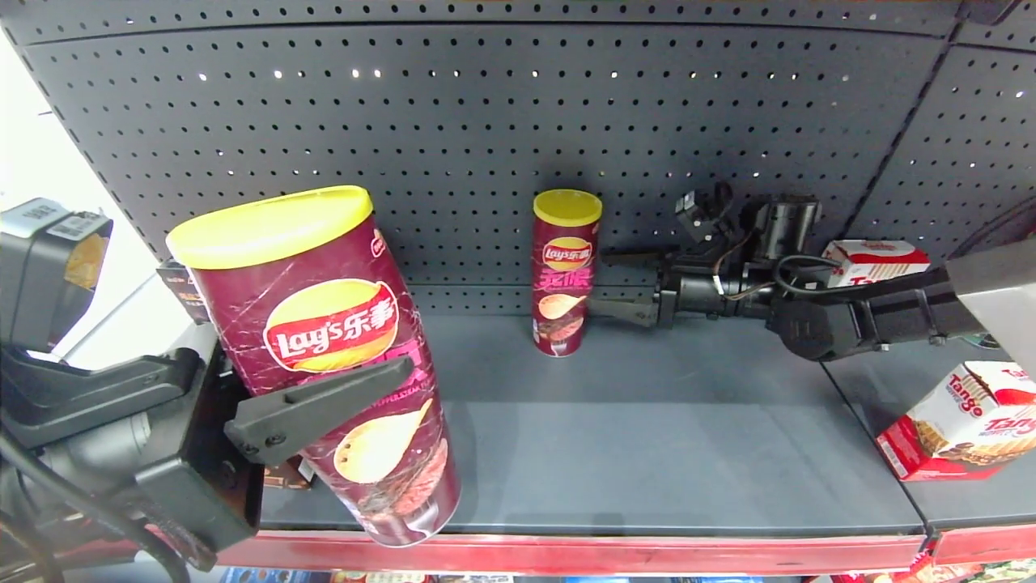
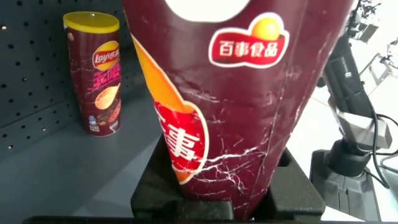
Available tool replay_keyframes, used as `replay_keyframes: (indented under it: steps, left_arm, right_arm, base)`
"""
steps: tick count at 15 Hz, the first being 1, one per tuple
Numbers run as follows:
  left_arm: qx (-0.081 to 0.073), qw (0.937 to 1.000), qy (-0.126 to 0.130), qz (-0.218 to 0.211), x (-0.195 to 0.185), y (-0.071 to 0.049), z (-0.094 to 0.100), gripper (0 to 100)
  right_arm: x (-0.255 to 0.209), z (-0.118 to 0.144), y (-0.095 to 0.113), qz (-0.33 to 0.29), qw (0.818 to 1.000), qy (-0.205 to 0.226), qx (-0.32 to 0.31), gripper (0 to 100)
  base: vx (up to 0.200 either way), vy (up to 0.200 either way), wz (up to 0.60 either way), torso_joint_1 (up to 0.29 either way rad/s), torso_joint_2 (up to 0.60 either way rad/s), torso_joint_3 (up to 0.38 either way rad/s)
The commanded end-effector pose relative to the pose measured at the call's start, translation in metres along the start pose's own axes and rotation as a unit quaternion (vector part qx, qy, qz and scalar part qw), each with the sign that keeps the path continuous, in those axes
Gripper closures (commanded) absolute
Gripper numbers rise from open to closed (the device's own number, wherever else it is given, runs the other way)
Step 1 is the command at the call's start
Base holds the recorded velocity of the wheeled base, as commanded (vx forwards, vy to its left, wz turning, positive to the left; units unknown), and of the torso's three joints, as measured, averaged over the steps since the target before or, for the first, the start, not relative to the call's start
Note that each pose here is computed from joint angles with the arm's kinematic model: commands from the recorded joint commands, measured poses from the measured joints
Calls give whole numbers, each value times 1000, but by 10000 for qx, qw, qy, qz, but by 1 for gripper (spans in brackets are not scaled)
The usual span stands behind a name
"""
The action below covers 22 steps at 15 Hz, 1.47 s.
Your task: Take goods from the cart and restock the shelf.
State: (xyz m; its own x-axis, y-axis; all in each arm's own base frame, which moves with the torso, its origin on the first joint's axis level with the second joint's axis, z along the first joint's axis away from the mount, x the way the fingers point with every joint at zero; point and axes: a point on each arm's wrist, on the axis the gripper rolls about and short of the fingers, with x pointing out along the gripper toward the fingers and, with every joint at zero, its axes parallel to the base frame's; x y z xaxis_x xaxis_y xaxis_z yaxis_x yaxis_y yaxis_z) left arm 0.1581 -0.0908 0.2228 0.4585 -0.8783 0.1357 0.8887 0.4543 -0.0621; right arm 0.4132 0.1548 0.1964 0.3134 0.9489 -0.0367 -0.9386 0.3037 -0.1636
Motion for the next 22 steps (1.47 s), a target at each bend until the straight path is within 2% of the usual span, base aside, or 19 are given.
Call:
replay_keyframes:
  steps: [1, 6, 7, 13, 22]
  left_arm:
    - [-7, 10000, -3, -2, 0, 0, 0, 100]
    - [4, 10000, -8, 74, -2, 2, 0, 100]
    - [21, 9998, -13, 180, -5, 5, 0, 100]
    - [12, 9998, -3, 198, -6, 5, -1, 100]
    - [-5, 9998, 20, 209, -9, 3, -3, 100]
  right_arm:
    - [13, -17, -7, 59, 10000, 35, 62, 0]
    - [33, -25, -3, 244, 9997, 20, 73, 0]
    - [38, -24, 2, 319, 9995, 8, 70, 0]
    - [45, -20, 21, 516, 9986, 10, 72, 0]
    - [74, -31, 21, 479, 9987, -42, 144, 0]
  base:
    - [0, 0, 0, 0, 0, 0]
    - [0, 0, 0, 0, 0, 0]
    - [0, 0, 0, 0, 0, 0]
    - [0, 0, 0, 0, 0, 0]
    - [0, 0, 0, 0, 0, 0]
